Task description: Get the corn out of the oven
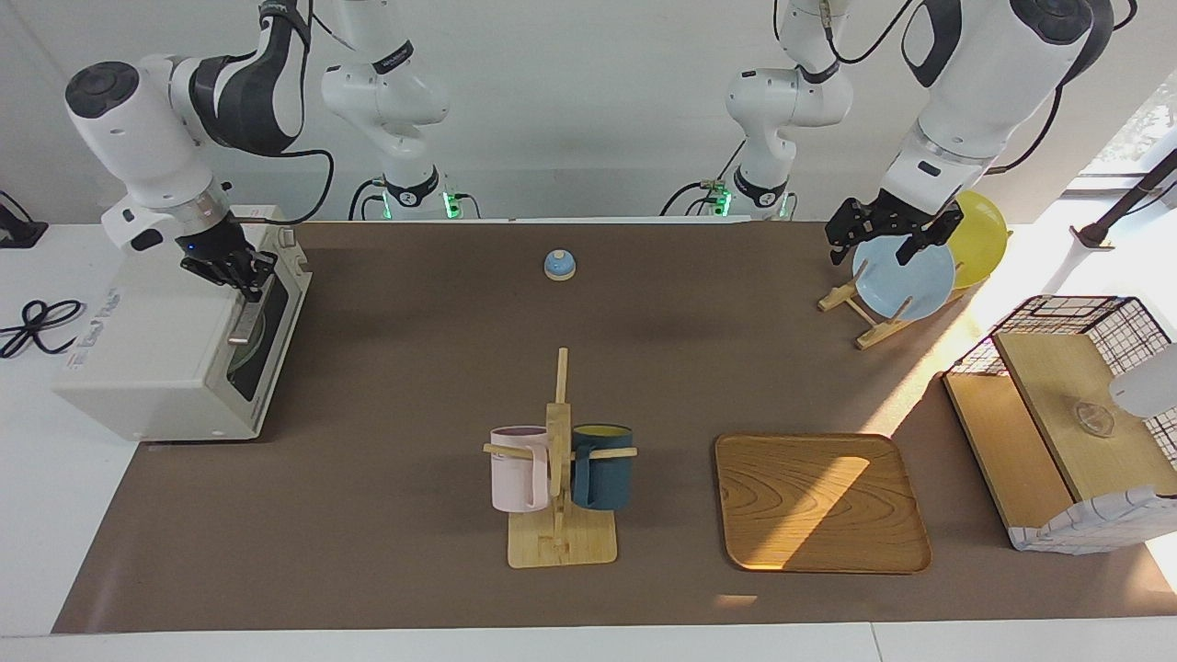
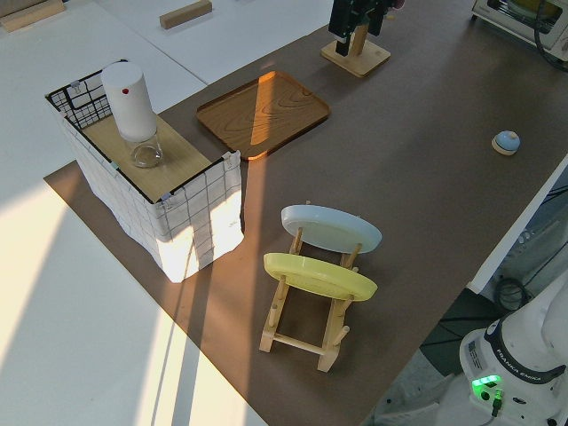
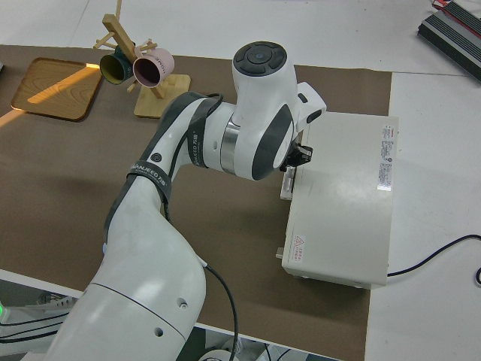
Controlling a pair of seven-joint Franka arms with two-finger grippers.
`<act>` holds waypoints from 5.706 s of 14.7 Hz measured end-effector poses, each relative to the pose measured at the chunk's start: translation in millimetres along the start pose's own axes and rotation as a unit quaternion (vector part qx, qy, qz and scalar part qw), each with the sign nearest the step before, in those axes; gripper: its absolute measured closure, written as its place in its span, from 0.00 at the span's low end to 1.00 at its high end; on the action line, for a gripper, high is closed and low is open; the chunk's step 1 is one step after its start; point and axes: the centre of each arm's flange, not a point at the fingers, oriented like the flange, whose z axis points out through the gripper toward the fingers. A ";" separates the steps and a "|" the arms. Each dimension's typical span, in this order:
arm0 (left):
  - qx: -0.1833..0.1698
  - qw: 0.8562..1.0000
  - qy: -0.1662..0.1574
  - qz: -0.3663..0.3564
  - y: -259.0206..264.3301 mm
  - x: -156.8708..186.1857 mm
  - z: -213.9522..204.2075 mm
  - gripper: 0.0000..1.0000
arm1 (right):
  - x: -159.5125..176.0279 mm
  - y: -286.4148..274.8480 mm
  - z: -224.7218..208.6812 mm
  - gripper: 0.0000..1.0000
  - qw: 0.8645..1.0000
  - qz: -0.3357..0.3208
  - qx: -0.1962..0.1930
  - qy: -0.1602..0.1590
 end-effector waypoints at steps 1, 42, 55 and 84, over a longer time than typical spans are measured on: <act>0.000 1.000 0.000 0.000 -0.3 0.0 0.0 0.00 | -0.9 4.1 4.4 0.99 1.000 -0.005 0.000 0.002; -0.002 1.000 0.026 0.001 1.5 5.4 -4.8 0.00 | 52.2 -165.3 97.6 0.93 0.999 0.017 0.026 -0.008; -0.003 0.999 0.032 0.004 4.9 6.2 -5.8 0.00 | 26.2 -71.0 112.9 0.54 0.998 0.012 -0.017 -0.057; -0.003 0.999 0.034 0.009 11.4 6.3 -4.1 0.00 | 45.2 -492.0 120.0 0.97 0.996 0.075 -0.033 -0.024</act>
